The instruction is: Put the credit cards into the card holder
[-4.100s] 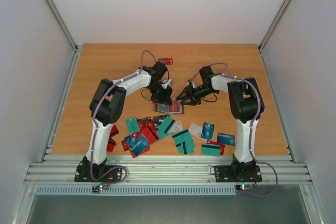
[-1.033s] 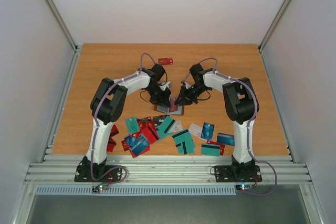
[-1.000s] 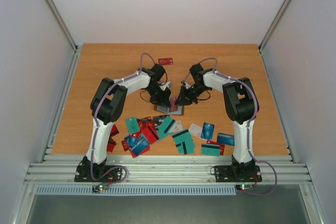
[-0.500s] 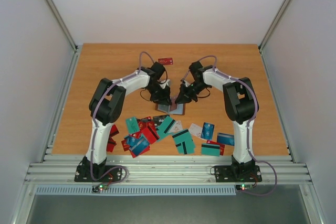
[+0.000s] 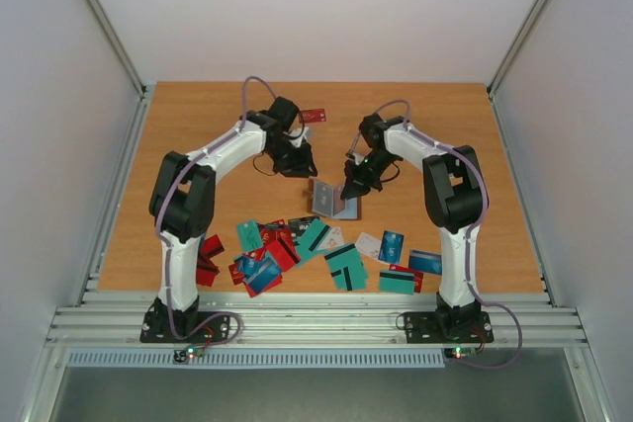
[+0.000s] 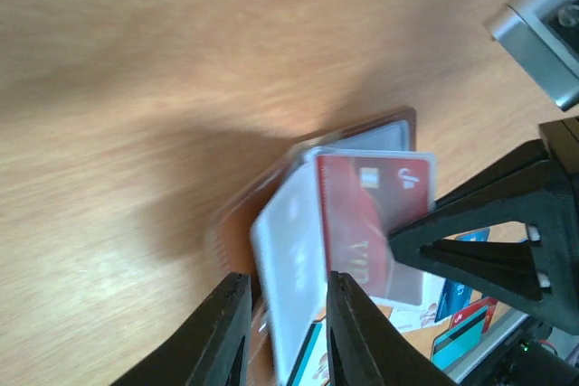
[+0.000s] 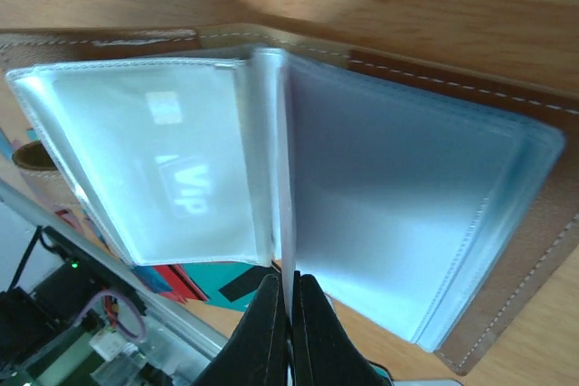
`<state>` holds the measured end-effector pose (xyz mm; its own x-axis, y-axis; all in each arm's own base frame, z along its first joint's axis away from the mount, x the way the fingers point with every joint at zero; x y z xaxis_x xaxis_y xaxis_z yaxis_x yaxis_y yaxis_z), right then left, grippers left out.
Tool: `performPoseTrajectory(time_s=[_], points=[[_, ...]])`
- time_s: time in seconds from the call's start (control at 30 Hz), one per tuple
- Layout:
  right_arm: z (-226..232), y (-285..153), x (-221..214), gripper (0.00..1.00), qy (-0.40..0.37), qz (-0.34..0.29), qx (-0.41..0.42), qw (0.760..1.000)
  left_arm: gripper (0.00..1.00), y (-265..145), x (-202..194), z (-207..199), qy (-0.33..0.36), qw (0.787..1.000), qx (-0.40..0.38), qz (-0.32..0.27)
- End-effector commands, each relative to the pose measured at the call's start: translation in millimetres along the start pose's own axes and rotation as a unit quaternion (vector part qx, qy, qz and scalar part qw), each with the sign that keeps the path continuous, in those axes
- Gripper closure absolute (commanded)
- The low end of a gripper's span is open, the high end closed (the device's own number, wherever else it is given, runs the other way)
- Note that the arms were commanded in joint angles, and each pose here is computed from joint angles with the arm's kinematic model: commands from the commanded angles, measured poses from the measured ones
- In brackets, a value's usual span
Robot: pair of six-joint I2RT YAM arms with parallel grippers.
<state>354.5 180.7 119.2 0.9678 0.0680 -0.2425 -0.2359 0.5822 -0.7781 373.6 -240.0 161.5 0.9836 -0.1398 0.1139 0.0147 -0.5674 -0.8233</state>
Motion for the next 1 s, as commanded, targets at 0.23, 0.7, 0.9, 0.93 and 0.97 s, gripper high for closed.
performPoseTrajectory(time_s=[0.23,0.7,0.9,0.93,0.97], points=[[4.7,-34.9,0.3,0.96,-0.010,-0.013,-0.105,0.994,0.76,-9.4,-2.2,25.1,0.006,0.999,0.035,-0.004],[6.4,-27.0,8.4,0.88,0.011,0.008,-0.145,0.989,0.79,22.6,-2.3,33.6,-0.003,1.000,-0.005,0.028],[22.6,-15.9,10.7,0.81,0.006,0.025,-0.107,0.994,0.80,25.2,-5.2,35.1,-0.003,1.000,-0.009,0.030],[25.3,-14.8,10.9,0.80,0.006,0.025,-0.100,0.995,0.80,25.2,-5.6,35.3,-0.004,0.999,-0.010,0.031],[27.6,-13.6,10.6,0.79,0.007,0.027,-0.094,0.995,0.80,25.4,-6.3,35.6,-0.004,0.999,-0.010,0.033]])
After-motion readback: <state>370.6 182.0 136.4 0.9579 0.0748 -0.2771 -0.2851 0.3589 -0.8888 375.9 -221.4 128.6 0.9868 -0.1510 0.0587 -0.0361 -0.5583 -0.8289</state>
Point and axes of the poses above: each gripper's point midway between its finger pads, its own y axis out along the fingers, its own z axis along the line the jaws close on, x = y × z, the point moved 9 cm from there along -y, back along the fingers, and after that the axes turned 2 degrees about y, right-handed, at the moved point
